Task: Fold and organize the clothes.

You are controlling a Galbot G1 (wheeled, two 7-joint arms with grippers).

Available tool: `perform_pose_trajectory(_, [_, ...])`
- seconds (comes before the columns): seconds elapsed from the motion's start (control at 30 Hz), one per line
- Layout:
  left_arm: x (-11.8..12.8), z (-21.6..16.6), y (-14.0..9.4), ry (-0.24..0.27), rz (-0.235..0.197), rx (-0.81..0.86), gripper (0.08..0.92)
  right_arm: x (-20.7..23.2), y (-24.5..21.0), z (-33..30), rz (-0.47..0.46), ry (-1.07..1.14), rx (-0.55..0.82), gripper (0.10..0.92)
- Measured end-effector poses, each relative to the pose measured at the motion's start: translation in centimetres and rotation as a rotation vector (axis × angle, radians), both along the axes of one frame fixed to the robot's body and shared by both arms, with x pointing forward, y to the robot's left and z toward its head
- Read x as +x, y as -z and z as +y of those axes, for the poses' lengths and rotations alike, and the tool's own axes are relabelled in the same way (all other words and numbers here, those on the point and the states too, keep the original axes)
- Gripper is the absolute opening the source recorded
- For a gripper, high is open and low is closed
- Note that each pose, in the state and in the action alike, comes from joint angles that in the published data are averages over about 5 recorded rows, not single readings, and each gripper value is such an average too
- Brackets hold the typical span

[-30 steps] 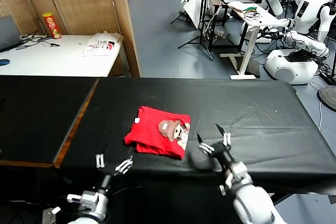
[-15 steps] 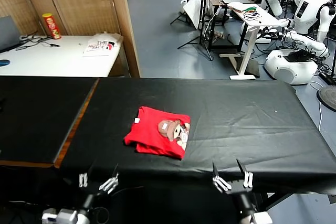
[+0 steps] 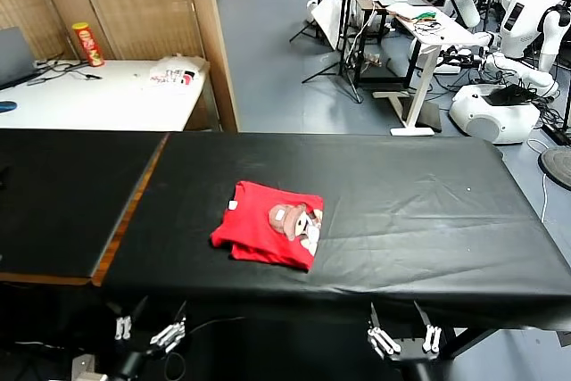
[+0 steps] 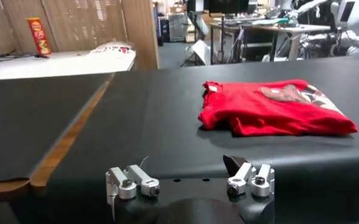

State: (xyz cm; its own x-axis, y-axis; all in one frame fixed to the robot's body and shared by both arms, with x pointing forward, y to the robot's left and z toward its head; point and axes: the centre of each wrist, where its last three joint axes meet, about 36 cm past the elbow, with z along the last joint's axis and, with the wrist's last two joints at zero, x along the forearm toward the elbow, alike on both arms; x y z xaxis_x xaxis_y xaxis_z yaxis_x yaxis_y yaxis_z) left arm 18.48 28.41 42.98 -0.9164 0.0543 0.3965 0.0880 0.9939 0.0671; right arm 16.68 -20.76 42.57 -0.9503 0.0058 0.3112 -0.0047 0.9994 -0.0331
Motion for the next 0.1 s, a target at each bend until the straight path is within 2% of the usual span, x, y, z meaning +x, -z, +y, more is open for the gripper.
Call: perform_pose_trajectory(0.1, [-0.10, 0.01, -0.17, 0.001, 0.003, 0.002, 0.798, -0.11, -0.03, 0.04, 0.003, 0.000, 0.001, 0.798])
